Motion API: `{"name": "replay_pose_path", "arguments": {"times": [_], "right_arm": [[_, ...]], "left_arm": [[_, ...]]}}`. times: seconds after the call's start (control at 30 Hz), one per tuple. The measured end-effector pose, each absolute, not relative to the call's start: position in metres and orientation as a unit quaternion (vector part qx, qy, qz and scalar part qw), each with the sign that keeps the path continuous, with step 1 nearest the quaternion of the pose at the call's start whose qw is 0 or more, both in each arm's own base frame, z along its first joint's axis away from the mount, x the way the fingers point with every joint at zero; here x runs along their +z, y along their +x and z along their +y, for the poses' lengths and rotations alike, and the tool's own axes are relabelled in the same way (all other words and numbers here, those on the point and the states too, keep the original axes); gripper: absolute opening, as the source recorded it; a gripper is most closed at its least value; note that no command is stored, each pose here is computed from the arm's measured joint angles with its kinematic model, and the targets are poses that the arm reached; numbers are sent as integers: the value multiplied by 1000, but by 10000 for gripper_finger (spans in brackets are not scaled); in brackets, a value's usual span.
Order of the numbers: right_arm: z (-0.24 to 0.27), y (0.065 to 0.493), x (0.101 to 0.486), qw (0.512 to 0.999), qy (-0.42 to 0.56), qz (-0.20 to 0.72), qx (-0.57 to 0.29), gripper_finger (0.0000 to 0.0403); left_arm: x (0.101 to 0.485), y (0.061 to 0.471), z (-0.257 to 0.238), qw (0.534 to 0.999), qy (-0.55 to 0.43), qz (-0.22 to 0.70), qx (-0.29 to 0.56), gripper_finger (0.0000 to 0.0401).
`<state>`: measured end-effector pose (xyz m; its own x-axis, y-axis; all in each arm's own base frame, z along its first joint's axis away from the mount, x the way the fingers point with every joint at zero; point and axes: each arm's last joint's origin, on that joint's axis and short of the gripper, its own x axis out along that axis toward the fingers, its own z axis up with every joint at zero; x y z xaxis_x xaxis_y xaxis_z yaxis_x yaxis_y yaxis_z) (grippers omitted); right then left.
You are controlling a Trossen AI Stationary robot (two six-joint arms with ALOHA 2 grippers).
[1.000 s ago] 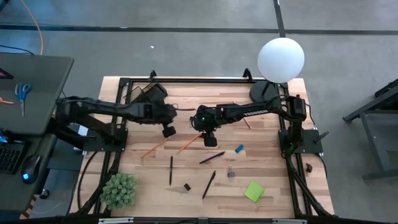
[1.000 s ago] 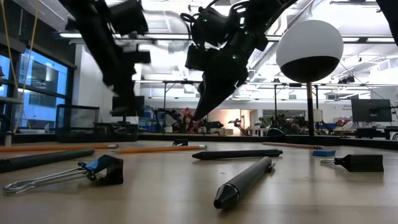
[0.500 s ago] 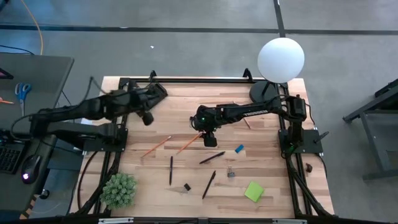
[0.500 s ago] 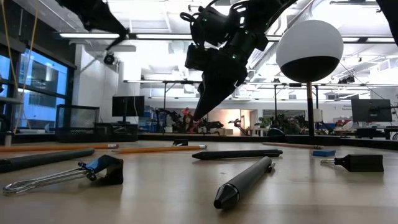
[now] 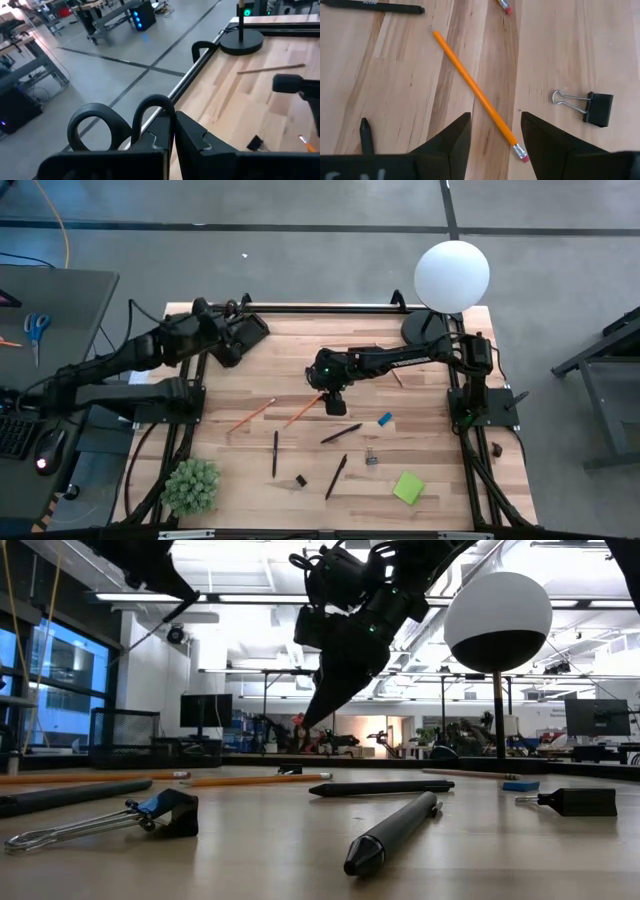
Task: Pick and place office supplies into organizer
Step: Put the black scissors into the black desk organizer
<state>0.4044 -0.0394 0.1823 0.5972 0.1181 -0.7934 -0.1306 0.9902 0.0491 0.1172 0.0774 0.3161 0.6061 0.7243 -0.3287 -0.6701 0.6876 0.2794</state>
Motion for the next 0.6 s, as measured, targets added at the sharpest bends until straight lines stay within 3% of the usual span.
{"name": "replay_pose_path", "arguments": {"times": [0.6], "right_arm": [[-39, 404, 182, 892, -14, 445, 74, 165]], "left_arm": [[298, 85, 149, 917, -63, 208, 335, 0]]}}
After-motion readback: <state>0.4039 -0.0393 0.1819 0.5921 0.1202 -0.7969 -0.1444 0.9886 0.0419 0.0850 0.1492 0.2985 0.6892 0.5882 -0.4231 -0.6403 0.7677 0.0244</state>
